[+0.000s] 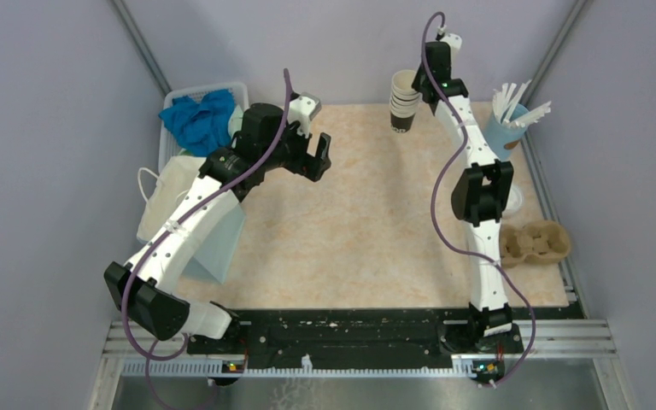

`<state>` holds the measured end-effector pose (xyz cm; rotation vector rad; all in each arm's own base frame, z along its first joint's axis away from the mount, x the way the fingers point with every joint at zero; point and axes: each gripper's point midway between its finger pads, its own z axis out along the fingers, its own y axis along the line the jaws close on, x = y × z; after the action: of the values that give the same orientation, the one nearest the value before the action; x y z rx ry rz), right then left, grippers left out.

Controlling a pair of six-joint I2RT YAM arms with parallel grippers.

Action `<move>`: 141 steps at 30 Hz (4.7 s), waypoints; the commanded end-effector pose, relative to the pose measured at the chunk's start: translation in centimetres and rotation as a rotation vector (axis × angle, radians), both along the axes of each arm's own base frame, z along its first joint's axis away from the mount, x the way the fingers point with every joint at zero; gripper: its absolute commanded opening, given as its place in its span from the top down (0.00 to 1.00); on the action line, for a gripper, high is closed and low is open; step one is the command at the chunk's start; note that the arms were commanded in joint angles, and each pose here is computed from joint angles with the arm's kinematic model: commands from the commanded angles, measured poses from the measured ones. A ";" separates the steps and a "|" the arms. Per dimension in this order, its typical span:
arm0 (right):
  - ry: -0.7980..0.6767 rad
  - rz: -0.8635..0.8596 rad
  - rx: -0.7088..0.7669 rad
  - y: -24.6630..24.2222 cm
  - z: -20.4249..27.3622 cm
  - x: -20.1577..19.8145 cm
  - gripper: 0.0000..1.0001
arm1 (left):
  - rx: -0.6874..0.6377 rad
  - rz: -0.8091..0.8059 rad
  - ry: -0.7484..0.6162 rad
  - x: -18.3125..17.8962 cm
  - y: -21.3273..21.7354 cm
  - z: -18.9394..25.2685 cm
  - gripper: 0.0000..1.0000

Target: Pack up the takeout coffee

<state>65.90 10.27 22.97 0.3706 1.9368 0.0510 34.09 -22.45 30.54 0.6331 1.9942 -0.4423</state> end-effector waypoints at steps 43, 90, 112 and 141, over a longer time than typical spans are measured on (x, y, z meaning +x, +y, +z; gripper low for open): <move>-0.137 0.412 0.109 4.7 14.0 -14.0 1.00 | -0.061 -0.075 -0.053 -0.6 -1.4 1.7 0.01; -0.065 0.650 0.030 5.9 -3.5 -34.7 0.46 | -0.076 -0.145 -0.046 -2.0 -3.2 1.6 0.01; 0.577 -0.175 -0.050 -18.7 -12.1 -27.8 0.47 | -0.057 -0.148 -0.050 -2.1 -3.1 1.4 0.01; 0.593 -0.170 -0.127 -19.9 -12.9 -26.6 0.92 | -0.054 -0.157 -0.036 -1.9 -3.5 1.1 0.01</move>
<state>37.68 -8.58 7.79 0.5079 2.5429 -0.2928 32.13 -25.39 29.97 0.7482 1.9640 -0.5542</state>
